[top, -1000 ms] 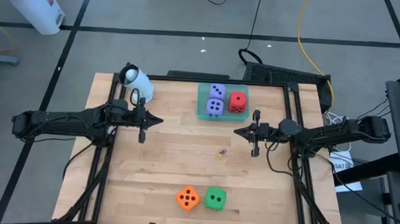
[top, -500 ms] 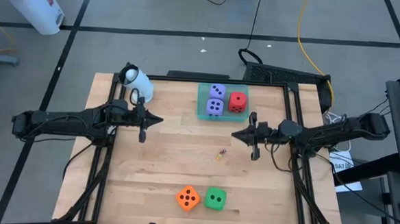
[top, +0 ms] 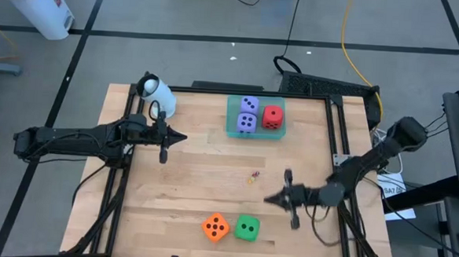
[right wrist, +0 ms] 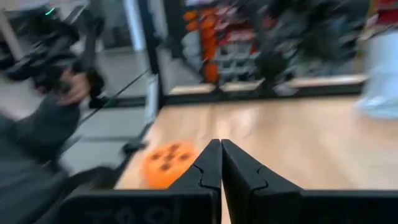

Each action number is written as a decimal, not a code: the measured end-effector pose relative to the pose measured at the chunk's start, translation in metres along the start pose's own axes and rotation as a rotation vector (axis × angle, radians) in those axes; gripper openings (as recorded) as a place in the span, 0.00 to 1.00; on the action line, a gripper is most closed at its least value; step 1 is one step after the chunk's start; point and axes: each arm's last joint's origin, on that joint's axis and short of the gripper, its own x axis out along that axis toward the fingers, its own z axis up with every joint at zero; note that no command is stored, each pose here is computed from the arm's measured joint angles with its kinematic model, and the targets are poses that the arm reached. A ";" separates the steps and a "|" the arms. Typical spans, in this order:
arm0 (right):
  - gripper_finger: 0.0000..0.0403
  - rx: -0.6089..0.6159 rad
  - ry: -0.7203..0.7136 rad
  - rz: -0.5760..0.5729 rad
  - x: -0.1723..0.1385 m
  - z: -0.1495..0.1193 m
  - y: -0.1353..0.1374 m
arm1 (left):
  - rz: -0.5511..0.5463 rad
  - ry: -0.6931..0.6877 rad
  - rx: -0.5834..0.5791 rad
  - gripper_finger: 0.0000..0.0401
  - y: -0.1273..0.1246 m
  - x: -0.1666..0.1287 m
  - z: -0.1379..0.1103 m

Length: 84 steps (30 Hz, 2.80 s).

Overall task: Pick & Place Dice
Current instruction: Put the large green die into the bin

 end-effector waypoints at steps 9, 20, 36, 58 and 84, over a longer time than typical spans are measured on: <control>0.00 0.003 0.249 0.145 0.037 -0.032 0.052 | 0.001 0.000 -0.001 0.03 0.000 0.000 0.000; 0.00 0.081 0.423 0.311 0.070 -0.053 0.056 | 0.060 0.027 0.000 0.06 0.002 0.000 -0.002; 0.00 0.087 0.585 0.125 0.090 -0.091 -0.010 | 0.059 0.025 0.000 0.06 0.002 0.000 -0.002; 0.00 -0.040 0.340 0.018 0.111 -0.066 -0.076 | 0.059 0.023 0.019 0.06 0.002 0.000 -0.002; 0.00 -0.169 0.067 -0.150 0.063 0.037 -0.136 | 0.059 0.024 0.045 0.06 0.002 0.000 -0.002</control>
